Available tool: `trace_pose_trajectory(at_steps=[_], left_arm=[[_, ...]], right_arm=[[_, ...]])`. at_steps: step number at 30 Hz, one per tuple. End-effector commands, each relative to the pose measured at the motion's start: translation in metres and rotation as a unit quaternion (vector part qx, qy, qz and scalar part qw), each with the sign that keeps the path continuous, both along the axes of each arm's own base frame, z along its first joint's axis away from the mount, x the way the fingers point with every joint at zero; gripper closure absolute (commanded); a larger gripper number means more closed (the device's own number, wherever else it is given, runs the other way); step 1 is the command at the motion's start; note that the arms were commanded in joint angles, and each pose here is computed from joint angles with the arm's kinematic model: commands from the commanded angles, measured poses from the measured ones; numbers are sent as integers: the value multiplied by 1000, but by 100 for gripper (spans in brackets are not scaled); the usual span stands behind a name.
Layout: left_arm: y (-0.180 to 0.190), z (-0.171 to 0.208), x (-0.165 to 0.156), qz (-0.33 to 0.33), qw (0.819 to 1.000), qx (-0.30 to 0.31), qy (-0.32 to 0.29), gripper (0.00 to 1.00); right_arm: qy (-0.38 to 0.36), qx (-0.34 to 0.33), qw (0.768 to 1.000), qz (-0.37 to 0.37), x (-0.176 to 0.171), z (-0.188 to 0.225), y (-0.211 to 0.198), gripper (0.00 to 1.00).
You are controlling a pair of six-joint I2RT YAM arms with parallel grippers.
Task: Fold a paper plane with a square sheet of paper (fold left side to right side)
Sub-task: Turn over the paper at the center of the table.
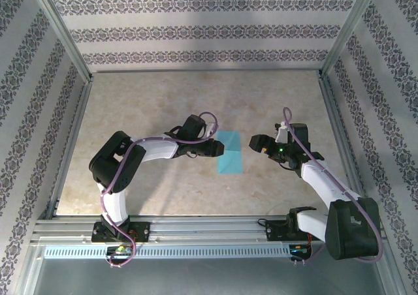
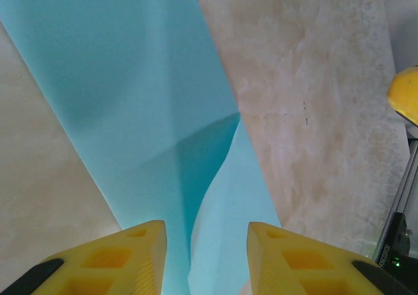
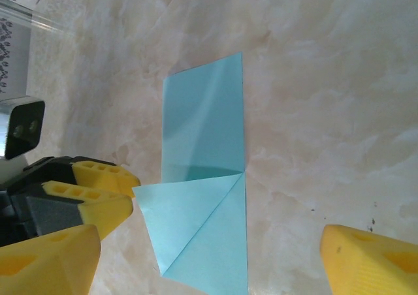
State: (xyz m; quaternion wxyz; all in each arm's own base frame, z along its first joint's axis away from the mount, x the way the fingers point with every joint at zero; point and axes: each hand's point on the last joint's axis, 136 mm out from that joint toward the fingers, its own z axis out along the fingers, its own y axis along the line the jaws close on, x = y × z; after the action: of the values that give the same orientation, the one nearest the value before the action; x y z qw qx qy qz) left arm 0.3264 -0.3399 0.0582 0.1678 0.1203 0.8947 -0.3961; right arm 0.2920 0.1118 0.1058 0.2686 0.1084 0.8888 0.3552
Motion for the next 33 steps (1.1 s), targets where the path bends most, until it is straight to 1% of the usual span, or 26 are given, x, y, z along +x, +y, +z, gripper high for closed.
trace_pose_trajectory(at_steps=[1, 3, 8, 10, 12, 16, 23, 29, 33], left_arm=[[-11, 4, 4, -19, 1000, -11, -17, 64], [-12, 2, 5, -19, 1000, -9, -17, 69], [-10, 2, 8, -11, 1000, -1, -28, 90], [-8, 6, 8, -6, 999, -2, -36, 96], [-5, 11, 9, 2, 999, -3, -46, 99], [-1, 22, 10, 18, 998, -14, -65, 100], [8, 36, 9, 45, 995, -28, -89, 100], [14, 37, 8, 56, 994, -27, -93, 100], [16, 36, 8, 61, 994, -26, -92, 100]], right_arm=[[-13, 12, 1000, 10, 0, 4, 2, 14], [-11, 18, 1000, 16, 0, 4, 5, 16], [-8, 36, 999, 34, 0, 4, 12, 23], [-8, 47, 998, 41, 0, 4, 15, 26], [-8, 58, 997, 49, 0, 5, 19, 28], [-14, 79, 995, 62, 2, 9, 26, 32], [-21, 91, 991, 96, 7, 8, 52, 32], [-22, 92, 990, 104, 16, -4, 73, 33], [-13, 88, 990, 111, 20, -17, 85, 35]])
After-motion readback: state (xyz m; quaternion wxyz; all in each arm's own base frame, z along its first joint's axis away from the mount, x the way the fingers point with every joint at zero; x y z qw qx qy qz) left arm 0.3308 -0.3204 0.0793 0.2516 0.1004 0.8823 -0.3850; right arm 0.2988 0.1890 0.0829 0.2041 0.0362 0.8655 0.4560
